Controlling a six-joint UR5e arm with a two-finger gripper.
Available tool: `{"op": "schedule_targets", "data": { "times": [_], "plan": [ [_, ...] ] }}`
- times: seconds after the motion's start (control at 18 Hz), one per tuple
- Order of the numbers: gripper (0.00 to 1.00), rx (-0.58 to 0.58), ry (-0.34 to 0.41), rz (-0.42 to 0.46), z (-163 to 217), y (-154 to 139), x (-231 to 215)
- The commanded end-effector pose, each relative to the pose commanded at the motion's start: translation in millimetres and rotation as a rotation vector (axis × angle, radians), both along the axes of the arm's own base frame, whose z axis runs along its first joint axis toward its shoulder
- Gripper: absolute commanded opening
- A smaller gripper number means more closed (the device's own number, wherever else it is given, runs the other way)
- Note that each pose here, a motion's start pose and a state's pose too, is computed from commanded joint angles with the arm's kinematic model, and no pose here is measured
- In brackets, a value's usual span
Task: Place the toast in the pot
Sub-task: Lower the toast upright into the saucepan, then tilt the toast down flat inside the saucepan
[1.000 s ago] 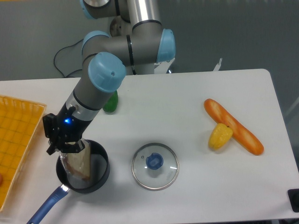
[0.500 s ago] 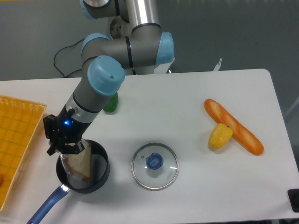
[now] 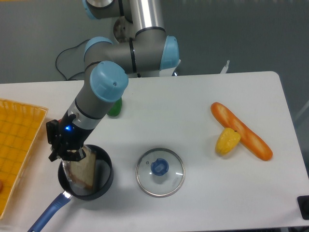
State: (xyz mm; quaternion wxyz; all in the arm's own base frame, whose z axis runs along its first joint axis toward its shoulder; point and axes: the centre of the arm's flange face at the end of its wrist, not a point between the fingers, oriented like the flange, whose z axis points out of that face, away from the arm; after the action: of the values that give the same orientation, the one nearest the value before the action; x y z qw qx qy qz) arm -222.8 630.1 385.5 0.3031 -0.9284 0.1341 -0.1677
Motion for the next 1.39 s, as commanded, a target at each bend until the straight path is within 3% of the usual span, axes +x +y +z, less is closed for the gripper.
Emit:
{"op": "schedule_targets", "data": {
  "times": [1.39],
  "plan": [
    [0.00, -0.038, 0.052, -0.057, -26.1, 5.5, 6.4]
  ]
}}
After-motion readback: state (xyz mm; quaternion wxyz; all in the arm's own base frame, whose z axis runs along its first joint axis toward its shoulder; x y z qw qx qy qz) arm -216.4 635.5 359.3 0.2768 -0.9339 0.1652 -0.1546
